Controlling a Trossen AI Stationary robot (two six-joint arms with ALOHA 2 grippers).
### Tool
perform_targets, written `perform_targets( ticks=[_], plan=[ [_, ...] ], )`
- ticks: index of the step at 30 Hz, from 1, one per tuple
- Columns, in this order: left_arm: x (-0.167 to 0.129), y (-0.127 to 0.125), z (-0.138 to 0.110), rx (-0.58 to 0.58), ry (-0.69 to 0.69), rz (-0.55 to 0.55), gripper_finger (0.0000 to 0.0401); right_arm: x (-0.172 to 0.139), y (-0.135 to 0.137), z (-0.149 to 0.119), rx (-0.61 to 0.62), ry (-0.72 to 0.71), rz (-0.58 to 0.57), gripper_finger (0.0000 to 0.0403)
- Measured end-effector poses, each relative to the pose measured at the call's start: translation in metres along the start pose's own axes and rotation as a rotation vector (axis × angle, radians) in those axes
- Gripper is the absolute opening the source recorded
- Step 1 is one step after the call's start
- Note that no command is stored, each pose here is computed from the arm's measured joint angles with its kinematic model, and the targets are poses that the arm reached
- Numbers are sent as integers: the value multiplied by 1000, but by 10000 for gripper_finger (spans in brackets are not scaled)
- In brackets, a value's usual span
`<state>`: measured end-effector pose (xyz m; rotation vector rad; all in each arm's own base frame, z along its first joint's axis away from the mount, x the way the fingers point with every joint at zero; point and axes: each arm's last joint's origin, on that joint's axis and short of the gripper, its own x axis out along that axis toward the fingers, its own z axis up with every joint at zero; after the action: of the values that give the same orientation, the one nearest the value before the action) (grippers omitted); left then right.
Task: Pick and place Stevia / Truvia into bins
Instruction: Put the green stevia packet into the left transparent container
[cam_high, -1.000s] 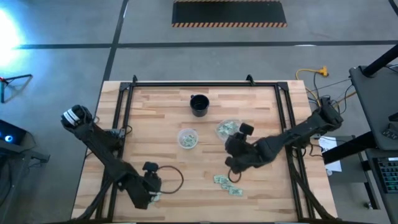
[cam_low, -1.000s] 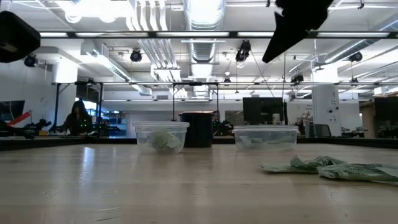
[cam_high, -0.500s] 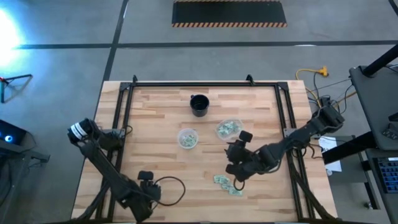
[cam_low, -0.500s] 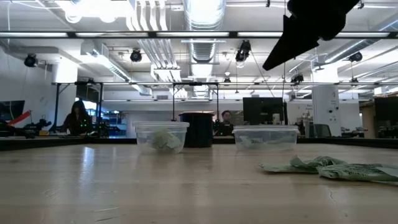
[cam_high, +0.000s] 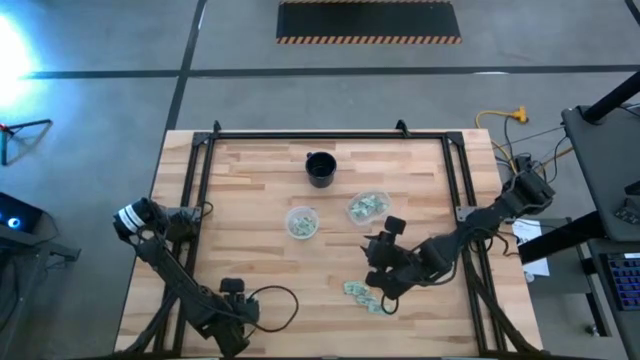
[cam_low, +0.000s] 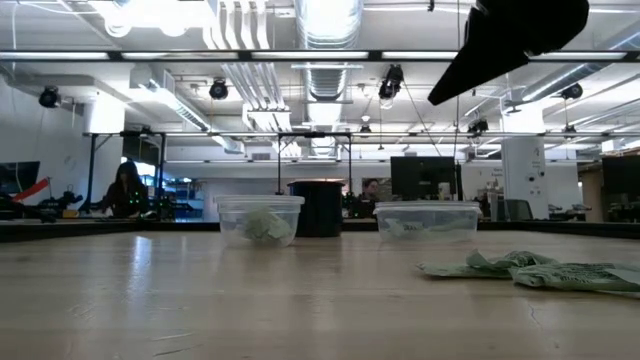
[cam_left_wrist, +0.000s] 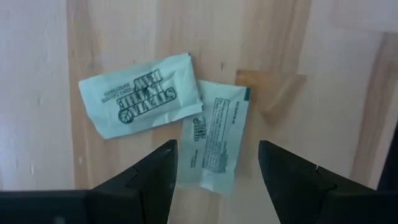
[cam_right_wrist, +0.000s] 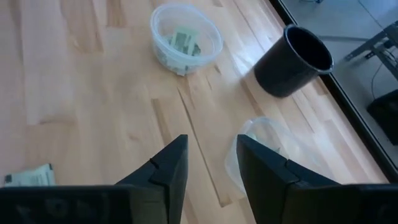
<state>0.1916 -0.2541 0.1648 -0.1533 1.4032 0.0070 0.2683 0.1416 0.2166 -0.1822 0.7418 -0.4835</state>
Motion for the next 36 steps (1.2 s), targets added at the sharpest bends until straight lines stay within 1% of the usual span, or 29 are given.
perform_targets(
  ticks=[5,11,16,18,29,36],
  plan=[
    [3,0,-2,-14,6,8,208,-5,3,3,-7,-16,18,123],
    [14,-5,-3,-18,27,44,208,-9,6,3,-13,-23,31,125],
    [22,-5,-4,-44,37,68,203,-12,8,1,-20,-28,40,122],
    [22,-6,-4,-48,36,67,191,-13,9,1,-24,-29,44,119],
    [20,-6,-3,-69,17,62,103,-13,9,0,-31,-29,44,109],
    [7,-3,-2,-107,-18,47,49,-16,11,-1,-46,-30,52,107]
  ],
)
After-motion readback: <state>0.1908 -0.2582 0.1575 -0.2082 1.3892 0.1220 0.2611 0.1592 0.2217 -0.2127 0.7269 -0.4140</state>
